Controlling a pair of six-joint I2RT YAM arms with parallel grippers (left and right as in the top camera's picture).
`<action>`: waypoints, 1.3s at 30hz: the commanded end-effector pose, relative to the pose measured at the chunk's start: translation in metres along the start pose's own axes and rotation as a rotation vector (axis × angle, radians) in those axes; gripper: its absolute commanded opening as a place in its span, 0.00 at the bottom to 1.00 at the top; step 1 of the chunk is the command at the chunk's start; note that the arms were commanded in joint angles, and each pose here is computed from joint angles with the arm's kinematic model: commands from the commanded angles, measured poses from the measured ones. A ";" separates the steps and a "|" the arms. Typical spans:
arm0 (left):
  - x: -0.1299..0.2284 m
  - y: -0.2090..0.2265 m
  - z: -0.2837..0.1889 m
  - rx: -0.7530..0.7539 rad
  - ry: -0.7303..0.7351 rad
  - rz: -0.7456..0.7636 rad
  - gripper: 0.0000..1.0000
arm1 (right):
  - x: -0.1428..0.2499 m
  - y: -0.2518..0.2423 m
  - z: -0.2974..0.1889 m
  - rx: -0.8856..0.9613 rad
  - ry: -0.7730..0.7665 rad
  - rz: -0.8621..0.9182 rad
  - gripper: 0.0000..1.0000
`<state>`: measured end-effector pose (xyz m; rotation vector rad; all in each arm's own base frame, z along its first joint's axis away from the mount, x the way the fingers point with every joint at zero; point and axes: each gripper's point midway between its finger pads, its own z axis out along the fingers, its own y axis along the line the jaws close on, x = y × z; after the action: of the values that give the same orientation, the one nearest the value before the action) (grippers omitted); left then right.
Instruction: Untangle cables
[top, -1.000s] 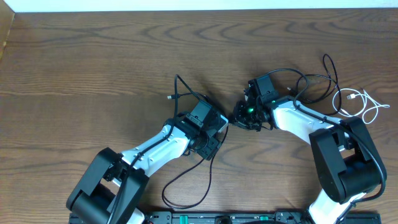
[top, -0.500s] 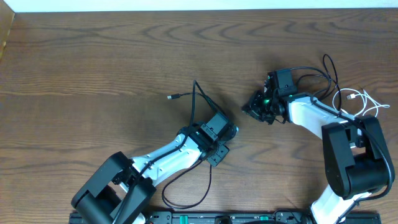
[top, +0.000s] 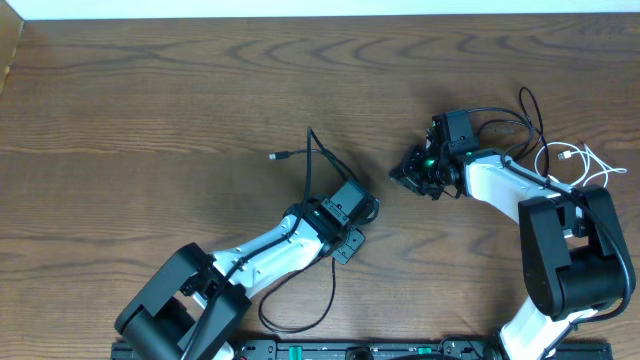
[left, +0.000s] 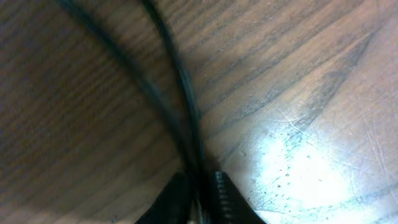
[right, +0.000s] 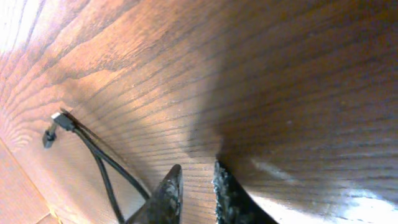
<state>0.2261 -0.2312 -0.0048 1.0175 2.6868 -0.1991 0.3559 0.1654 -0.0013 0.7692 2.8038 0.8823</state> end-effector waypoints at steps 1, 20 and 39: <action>0.043 0.001 0.021 0.004 0.138 0.003 0.13 | 0.003 -0.055 0.014 0.180 -0.021 0.046 0.17; -0.034 0.002 0.017 -0.005 -0.153 -0.007 0.08 | 0.004 -0.055 0.015 0.194 -0.031 0.034 0.33; -0.068 0.036 0.000 0.216 -0.282 -0.311 0.08 | 0.003 -0.055 0.015 0.198 -0.038 0.031 0.31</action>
<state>0.3024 -0.2452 0.0140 0.5806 2.5605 -0.5673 0.3576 0.1673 0.0019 0.7480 2.7978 0.8863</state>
